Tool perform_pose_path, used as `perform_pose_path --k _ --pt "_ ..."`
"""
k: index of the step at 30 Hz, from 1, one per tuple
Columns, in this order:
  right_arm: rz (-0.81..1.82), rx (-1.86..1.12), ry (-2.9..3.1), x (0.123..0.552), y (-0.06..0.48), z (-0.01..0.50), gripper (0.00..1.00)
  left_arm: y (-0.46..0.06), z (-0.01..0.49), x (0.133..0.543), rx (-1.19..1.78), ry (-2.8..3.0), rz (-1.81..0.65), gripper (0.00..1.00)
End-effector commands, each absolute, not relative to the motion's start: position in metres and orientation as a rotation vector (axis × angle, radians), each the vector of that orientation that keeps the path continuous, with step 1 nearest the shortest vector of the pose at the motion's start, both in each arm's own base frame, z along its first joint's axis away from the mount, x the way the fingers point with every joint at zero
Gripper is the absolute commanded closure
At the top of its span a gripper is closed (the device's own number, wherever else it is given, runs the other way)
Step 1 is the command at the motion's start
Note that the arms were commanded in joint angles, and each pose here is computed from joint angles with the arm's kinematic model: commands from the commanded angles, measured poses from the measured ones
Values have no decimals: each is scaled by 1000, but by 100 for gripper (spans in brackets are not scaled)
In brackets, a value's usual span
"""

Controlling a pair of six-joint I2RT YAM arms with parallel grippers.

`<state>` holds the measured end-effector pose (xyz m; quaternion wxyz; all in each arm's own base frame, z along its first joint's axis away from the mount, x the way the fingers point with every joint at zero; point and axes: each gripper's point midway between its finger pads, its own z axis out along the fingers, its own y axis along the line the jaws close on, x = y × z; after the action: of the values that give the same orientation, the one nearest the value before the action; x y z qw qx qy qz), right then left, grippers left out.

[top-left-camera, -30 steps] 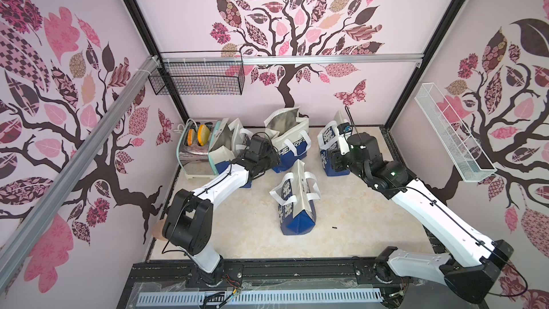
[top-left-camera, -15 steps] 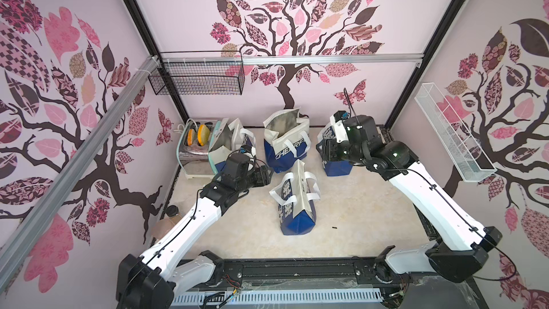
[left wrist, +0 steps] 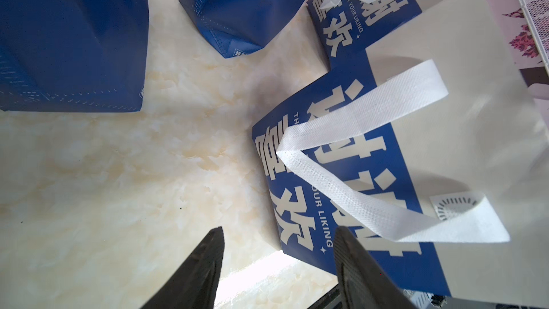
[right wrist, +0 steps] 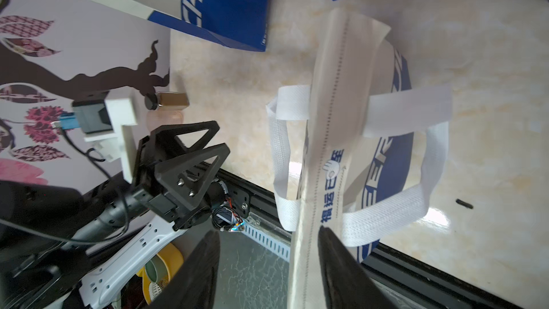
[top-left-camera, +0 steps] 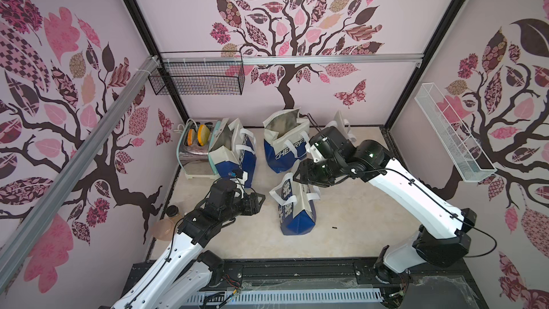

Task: Open the takeout bag
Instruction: Place the takeout bag at the center of the board, then move the takeout bag to the center of the board.

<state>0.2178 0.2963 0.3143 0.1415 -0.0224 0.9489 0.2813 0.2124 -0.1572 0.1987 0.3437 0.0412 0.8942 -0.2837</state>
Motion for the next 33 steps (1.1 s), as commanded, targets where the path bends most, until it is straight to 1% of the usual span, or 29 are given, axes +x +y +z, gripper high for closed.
perform_pose_path --k 1,6,10,14,16,20,25,31,33 --pt "625 62 2826 217 280 297 47 -153 196 200 150 2360 -724 38" --pt "504 68 2898 221 282 275 53 -149 197 195 164 2371 -700 38" --pt "453 50 2891 227 284 270 61 -149 197 193 169 2372 -707 38" --pt "414 34 2892 231 284 266 66 -147 198 196 150 2364 -695 38" --pt "366 20 2897 233 282 265 70 -148 199 196 147 2360 -700 39" --pt "269 35 2860 241 271 270 82 -149 199 198 156 2364 -694 39" --pt "193 100 2777 258 263 281 92 -151 201 199 161 2353 -714 39" --pt "154 204 2738 291 267 279 99 -160 215 199 201 2291 -776 39" --pt "134 237 2752 301 267 273 100 -164 223 196 228 2255 -818 39"
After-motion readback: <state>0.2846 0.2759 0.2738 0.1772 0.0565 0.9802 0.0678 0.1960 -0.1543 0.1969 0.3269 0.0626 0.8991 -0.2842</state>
